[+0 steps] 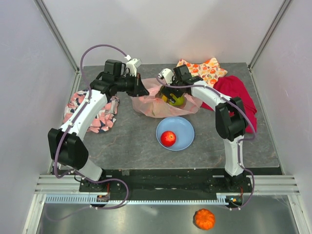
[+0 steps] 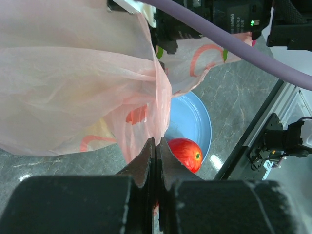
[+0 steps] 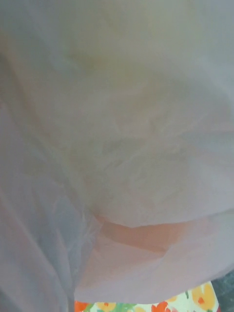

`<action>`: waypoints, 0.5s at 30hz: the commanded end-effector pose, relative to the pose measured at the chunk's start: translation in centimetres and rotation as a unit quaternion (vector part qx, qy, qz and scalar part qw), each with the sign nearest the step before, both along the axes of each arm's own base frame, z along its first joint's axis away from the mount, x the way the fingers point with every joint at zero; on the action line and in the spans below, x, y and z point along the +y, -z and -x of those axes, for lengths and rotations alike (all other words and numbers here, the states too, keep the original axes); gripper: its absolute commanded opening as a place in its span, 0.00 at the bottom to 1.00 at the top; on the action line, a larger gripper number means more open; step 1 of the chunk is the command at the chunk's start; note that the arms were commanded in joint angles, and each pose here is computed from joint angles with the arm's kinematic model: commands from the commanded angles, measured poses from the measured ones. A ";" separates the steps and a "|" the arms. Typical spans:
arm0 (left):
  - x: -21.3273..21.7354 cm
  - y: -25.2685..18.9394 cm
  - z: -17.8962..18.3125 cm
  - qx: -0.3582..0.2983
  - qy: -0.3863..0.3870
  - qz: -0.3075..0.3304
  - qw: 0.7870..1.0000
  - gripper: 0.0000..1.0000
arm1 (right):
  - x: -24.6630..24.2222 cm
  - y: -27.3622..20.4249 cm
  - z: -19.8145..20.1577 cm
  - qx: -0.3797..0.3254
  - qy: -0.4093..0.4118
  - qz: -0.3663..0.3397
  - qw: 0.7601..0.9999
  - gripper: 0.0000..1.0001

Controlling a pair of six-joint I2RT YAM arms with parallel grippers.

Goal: Take the fake fruits out of the plastic bag

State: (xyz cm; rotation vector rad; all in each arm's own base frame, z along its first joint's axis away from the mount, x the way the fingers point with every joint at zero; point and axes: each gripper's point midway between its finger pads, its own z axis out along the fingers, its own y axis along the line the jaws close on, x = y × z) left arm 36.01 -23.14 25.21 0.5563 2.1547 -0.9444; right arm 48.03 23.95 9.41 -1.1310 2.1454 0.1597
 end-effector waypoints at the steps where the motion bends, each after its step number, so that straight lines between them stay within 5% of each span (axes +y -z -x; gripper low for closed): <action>1: -0.4 -1.4 -1.0 -0.024 0.004 0.005 1.000 0.02 | -0.4 1.1 -2.9 -0.020 0.042 0.017 0.999 0.98; 15: -0.4 -1.2 -0.9 -0.023 0.005 0.003 1.000 0.02 | -3.1 2.0 0.0 0.044 0.077 0.072 0.993 0.98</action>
